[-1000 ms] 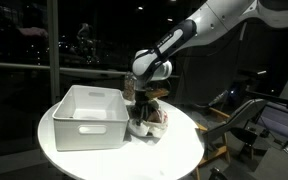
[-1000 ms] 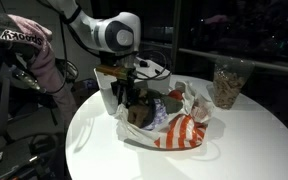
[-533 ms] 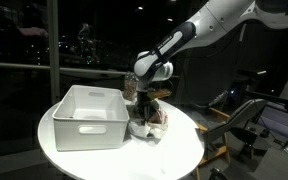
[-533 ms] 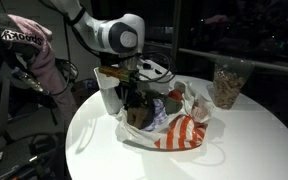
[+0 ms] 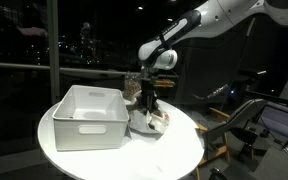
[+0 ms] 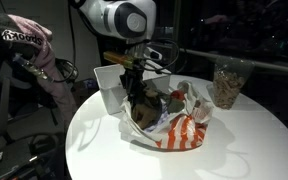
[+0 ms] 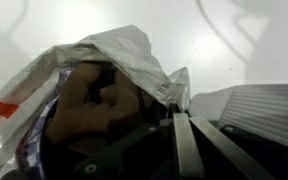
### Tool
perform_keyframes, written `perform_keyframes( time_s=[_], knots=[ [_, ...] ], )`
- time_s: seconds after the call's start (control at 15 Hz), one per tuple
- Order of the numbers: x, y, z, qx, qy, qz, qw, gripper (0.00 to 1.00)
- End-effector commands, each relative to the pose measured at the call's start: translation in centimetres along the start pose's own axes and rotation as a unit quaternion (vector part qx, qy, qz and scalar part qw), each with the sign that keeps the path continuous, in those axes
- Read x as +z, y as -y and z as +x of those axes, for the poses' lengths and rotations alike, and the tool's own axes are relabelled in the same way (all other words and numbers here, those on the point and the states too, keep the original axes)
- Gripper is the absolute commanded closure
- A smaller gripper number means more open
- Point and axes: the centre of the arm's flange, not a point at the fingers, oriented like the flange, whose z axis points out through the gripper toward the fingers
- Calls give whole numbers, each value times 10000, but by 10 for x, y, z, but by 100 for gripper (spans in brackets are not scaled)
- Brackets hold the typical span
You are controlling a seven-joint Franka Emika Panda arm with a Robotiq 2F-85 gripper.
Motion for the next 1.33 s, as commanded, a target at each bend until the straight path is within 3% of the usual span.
perform_keyframes(
  time_s=[0.0, 0.2, 0.33, 0.53, 0.87, 1.0, 1.27],
  knots=[
    [-45, 0, -13, 13, -295, 446, 9986, 100],
    [-73, -3, -23, 115, -715, 930, 9930, 100],
    [-90, -5, -31, 239, -1021, 923, 9902, 100],
    [-117, -9, -46, 362, -1643, 474, 9846, 100],
    [-149, -16, -68, 642, -2516, -109, 9656, 100],
    [-146, -14, -64, 609, -2591, -197, 9637, 100],
    [-95, 11, -37, 22, -1958, -248, 9803, 100]
  ],
)
